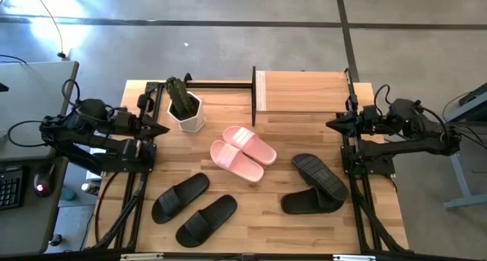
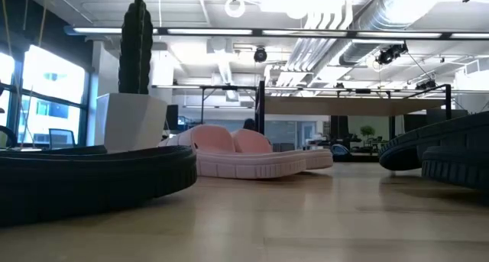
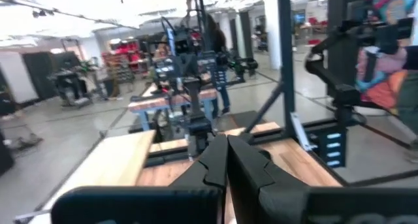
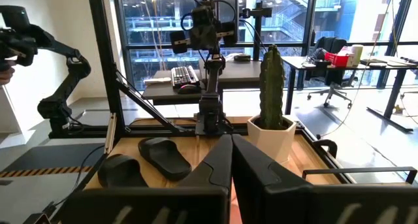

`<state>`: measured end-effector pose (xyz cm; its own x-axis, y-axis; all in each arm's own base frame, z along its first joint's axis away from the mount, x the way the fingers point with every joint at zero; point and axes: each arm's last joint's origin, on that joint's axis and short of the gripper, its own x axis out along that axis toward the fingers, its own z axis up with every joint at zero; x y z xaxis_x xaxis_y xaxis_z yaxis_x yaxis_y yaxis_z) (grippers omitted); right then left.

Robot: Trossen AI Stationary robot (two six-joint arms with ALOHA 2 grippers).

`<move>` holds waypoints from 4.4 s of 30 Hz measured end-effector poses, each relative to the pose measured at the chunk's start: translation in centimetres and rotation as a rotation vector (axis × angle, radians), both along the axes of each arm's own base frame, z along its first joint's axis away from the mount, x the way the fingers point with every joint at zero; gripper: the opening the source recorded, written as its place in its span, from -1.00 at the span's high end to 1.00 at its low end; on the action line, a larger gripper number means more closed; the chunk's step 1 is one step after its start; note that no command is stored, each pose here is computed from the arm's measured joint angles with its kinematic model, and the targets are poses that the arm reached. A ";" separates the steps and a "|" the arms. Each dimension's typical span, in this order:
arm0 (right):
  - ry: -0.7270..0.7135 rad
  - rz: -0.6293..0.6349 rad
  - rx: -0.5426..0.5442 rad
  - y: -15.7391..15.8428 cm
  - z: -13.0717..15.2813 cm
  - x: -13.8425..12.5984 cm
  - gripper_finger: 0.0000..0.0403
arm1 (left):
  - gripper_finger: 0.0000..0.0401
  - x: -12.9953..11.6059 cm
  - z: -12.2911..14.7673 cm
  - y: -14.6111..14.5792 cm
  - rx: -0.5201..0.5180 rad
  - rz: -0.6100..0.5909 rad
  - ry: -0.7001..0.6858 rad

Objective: Pick and place slides into the shelf
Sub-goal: Put the black slipper on the shelf

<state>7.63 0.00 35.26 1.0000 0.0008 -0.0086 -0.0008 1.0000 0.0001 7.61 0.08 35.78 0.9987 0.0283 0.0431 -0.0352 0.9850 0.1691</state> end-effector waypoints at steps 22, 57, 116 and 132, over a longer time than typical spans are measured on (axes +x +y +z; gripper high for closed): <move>-0.261 0.065 0.494 0.0 2.6 -0.3 1.00 | 1.00 5.4 4.0 -0.7 0.046 -0.249 -0.405; 1.161 -0.031 0.390 11.5 7.2 5.1 1.00 | 1.00 8.6 1.4 -0.8 0.024 -0.272 -0.158; 1.570 -0.599 -0.270 24.9 -15.6 4.2 -0.03 | 0.96 15.3 -6.6 -3.3 0.208 -0.343 0.371; 1.501 -0.586 -0.285 24.9 -15.6 4.4 -0.03 | 0.36 15.3 -6.7 -3.1 0.243 -0.295 0.386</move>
<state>12.06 24.91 19.62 -0.0414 -0.5252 -0.8500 0.1871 0.8316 -0.5229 22.95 -3.05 29.10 0.9072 -0.2204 -0.3583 0.3465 0.8745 0.3394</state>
